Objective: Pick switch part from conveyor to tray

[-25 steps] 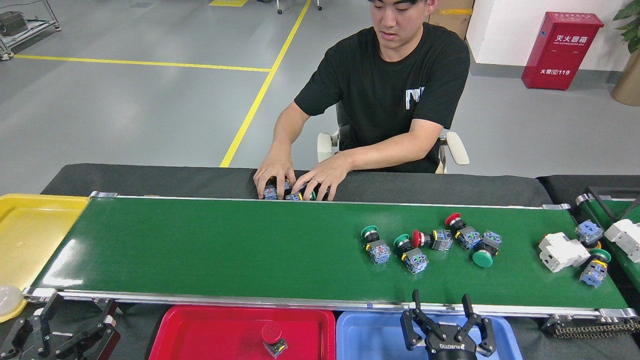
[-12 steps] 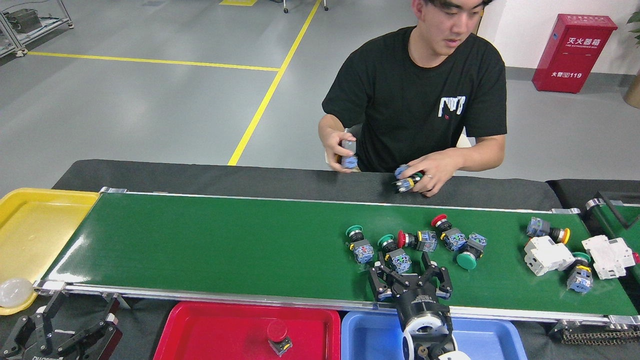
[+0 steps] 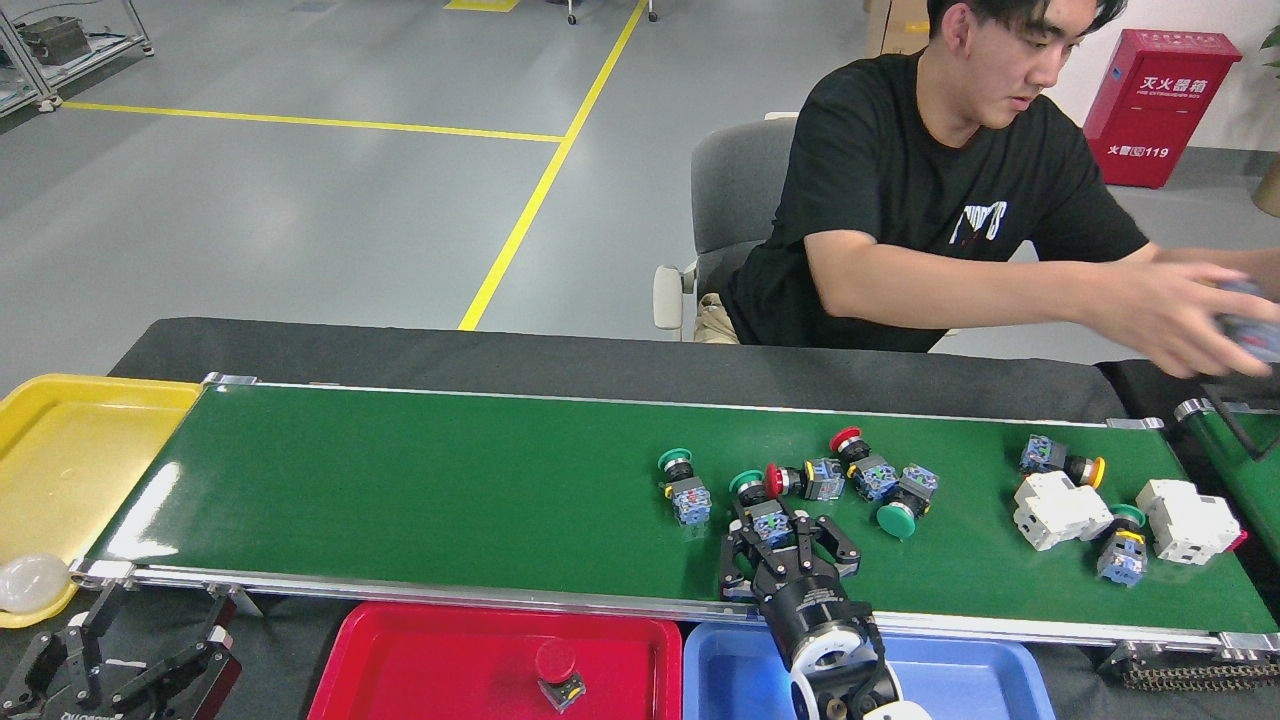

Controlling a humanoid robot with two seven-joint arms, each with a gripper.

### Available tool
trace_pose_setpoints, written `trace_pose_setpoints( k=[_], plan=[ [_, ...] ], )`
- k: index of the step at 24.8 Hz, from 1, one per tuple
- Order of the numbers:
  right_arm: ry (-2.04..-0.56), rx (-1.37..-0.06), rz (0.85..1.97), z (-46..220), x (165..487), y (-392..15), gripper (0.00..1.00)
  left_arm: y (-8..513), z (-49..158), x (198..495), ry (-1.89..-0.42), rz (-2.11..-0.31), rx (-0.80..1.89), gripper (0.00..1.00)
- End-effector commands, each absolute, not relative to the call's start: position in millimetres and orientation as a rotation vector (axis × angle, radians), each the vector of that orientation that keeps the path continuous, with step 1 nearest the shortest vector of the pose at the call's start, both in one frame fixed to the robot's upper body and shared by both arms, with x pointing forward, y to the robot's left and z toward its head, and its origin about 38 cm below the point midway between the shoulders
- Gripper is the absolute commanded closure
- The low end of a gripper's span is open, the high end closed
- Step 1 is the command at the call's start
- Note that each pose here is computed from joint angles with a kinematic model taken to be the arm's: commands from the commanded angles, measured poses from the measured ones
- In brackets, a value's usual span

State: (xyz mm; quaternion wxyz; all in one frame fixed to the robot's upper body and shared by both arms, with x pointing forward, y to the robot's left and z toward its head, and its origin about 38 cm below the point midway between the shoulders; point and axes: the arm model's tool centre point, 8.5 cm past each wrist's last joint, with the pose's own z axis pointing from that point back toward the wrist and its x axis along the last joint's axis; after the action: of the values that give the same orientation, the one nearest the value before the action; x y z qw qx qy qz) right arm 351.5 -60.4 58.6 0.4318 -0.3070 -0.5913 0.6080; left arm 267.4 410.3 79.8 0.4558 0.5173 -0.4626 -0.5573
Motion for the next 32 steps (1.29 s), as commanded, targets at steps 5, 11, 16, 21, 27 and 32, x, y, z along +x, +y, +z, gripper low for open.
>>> trace_pose_setpoints(
  k=[5, 11, 16, 21, 27, 32],
  plan=[
    [-1.764, -0.518, 1.770, 70.1, 294.0, 16.0, 0.00, 413.8, 85.6, 266.3, -1.140, -1.368, 1.299, 0.00],
    [-1.778, -0.513, 1.759, 72.6, 292.3, 19.7, 0.00, 408.4, 84.4, 267.7, -1.154, -1.372, 1.288, 0.00],
    [-1.602, -0.779, 1.381, 73.8, 303.0, -56.6, 0.01, 402.5, 93.5, 269.2, -1.178, -1.380, 1.310, 0.00],
    [-1.603, -0.947, 1.262, 69.8, 300.0, -98.8, 0.01, 377.5, 88.6, 275.5, -1.209, -1.415, 1.254, 0.00],
    [-1.360, -1.016, 1.177, 31.4, 272.8, -161.0, 0.01, 311.8, 71.8, 298.2, -1.263, -1.490, 1.122, 0.00],
    [-1.273, -1.089, 1.104, 34.1, 287.2, -179.2, 0.01, 246.8, 74.8, 340.7, -1.285, -1.538, 1.145, 0.00]
  ],
)
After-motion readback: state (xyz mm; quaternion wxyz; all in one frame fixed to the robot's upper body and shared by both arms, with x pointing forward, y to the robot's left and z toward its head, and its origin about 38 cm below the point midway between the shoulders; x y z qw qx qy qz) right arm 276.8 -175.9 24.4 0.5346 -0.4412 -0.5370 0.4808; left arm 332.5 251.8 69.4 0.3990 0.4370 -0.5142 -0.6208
